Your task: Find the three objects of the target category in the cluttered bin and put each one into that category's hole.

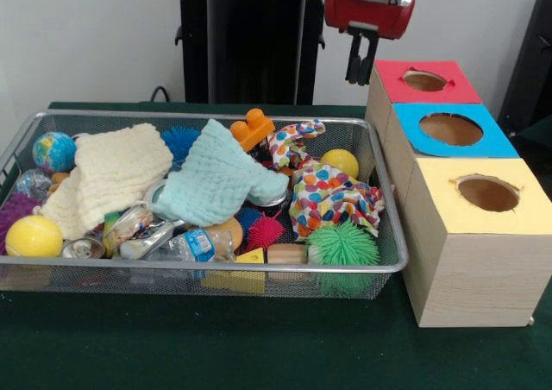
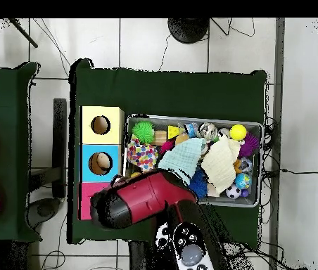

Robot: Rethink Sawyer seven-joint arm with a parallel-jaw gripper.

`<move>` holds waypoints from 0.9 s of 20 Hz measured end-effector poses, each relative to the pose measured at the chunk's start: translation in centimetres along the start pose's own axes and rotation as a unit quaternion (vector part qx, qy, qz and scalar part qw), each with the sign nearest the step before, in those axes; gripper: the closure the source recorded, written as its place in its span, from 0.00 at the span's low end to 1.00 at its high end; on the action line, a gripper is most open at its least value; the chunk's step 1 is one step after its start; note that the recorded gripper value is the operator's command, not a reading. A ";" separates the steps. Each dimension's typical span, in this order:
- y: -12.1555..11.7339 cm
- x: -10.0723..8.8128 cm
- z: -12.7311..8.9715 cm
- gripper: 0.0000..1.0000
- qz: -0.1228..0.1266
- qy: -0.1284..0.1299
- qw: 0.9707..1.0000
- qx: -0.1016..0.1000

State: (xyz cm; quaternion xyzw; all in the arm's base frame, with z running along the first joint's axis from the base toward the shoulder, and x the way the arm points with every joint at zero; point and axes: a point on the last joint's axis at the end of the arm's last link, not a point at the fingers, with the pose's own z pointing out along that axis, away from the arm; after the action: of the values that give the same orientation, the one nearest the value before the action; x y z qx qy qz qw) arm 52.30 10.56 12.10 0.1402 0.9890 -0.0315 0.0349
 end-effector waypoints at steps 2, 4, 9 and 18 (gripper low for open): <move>-0.5 0.1 0.6 1.00 -0.006 -0.005 1.000 -0.002; -2.0 0.0 1.5 1.00 -0.008 -0.011 1.000 -0.004; -5.8 -0.1 2.8 1.00 0.005 -0.009 1.000 0.000; -13.5 0.7 5.4 1.00 0.037 0.017 0.999 0.016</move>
State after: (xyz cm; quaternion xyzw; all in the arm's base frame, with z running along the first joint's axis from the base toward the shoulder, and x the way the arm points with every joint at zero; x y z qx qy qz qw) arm 48.19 -2.56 7.33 0.1773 0.9831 -0.0432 0.0166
